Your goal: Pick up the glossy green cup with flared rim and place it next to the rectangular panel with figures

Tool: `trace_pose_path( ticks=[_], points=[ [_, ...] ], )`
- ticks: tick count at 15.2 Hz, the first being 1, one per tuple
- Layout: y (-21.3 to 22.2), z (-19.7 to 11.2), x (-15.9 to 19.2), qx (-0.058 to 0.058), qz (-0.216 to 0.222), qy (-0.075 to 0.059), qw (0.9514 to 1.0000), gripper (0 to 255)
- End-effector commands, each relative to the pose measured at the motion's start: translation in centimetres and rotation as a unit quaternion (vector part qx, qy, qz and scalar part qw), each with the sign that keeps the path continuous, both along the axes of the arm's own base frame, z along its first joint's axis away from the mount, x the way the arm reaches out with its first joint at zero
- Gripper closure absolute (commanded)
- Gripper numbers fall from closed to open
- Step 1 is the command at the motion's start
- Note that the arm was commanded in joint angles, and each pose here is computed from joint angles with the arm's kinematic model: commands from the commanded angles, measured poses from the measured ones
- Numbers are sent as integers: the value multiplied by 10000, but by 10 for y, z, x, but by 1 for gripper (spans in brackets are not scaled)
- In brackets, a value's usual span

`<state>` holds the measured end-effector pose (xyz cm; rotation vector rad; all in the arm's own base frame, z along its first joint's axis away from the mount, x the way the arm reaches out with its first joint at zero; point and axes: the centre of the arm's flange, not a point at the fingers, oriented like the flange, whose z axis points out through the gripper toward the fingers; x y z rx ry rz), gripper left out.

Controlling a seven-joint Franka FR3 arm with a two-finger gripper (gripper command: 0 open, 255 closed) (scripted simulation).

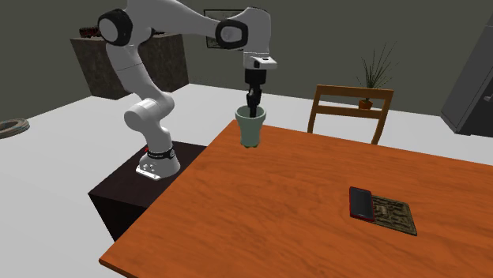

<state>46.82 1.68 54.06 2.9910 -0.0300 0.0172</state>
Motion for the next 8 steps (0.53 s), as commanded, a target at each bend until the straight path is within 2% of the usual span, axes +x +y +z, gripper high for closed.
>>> trace_pose_path(
  ticks=[1, 8],
  points=[
    [-3, -6, 24, -1, -1, -5, 10000, 255],
    [-10, -34, 112, -1, -1, -5, 10000, 255]
  ],
)
